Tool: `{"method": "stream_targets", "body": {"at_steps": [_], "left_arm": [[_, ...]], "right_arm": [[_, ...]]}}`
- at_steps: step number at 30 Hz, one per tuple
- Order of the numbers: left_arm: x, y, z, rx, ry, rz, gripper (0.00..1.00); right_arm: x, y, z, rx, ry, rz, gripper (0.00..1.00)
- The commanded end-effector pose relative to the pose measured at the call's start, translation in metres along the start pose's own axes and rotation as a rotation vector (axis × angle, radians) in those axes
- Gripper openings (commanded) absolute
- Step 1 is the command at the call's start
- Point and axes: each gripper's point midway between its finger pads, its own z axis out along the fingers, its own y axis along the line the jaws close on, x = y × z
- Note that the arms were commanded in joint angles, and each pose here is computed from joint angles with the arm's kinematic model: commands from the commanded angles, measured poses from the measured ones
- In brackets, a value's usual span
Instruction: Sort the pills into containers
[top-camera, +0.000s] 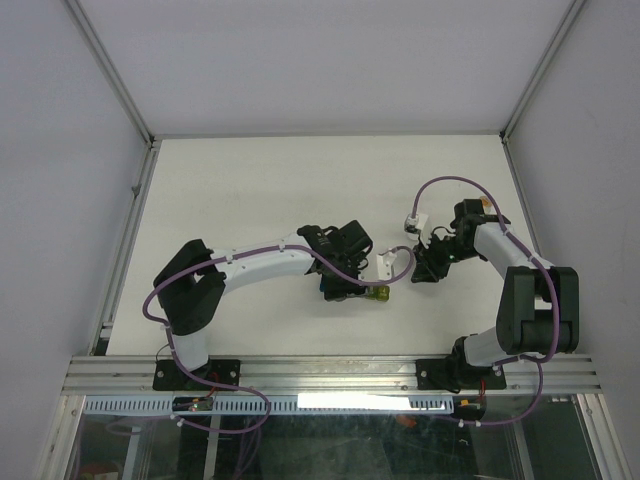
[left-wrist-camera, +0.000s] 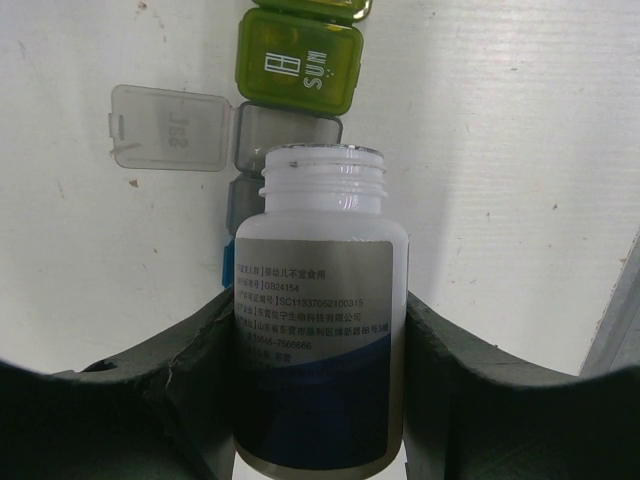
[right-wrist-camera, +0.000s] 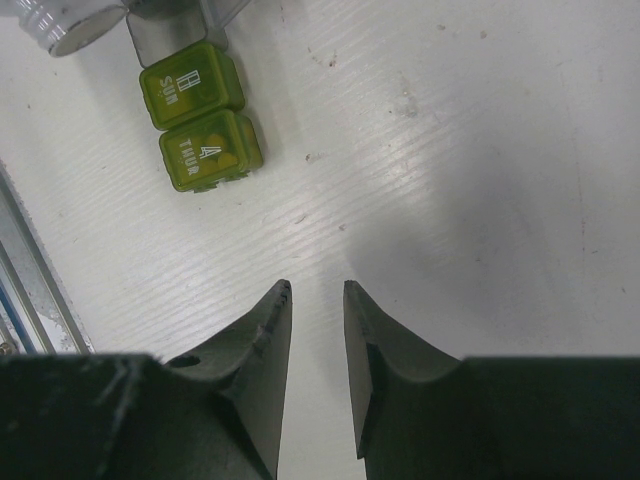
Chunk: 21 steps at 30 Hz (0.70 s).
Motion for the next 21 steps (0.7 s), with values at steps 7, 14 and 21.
{"method": "stream_targets", "body": {"at_steps": [7,14,21], "left_arm": [[-0.024,0.010,-0.014,-0.052,-0.060,0.022,0.00],[-0.012,0.013,-0.009,-0.064,-0.003,0.011,0.00],[-0.033,0.012,-0.022,-0.071,-0.063,0.024,0.00]], "right_arm": [[-0.017,-0.009,-0.008,0.023,-0.043,-0.034,0.30],[-0.019,-0.008,-0.009,0.018,-0.046,-0.032,0.30],[-0.019,-0.007,-0.009,0.015,-0.049,-0.034,0.30]]}}
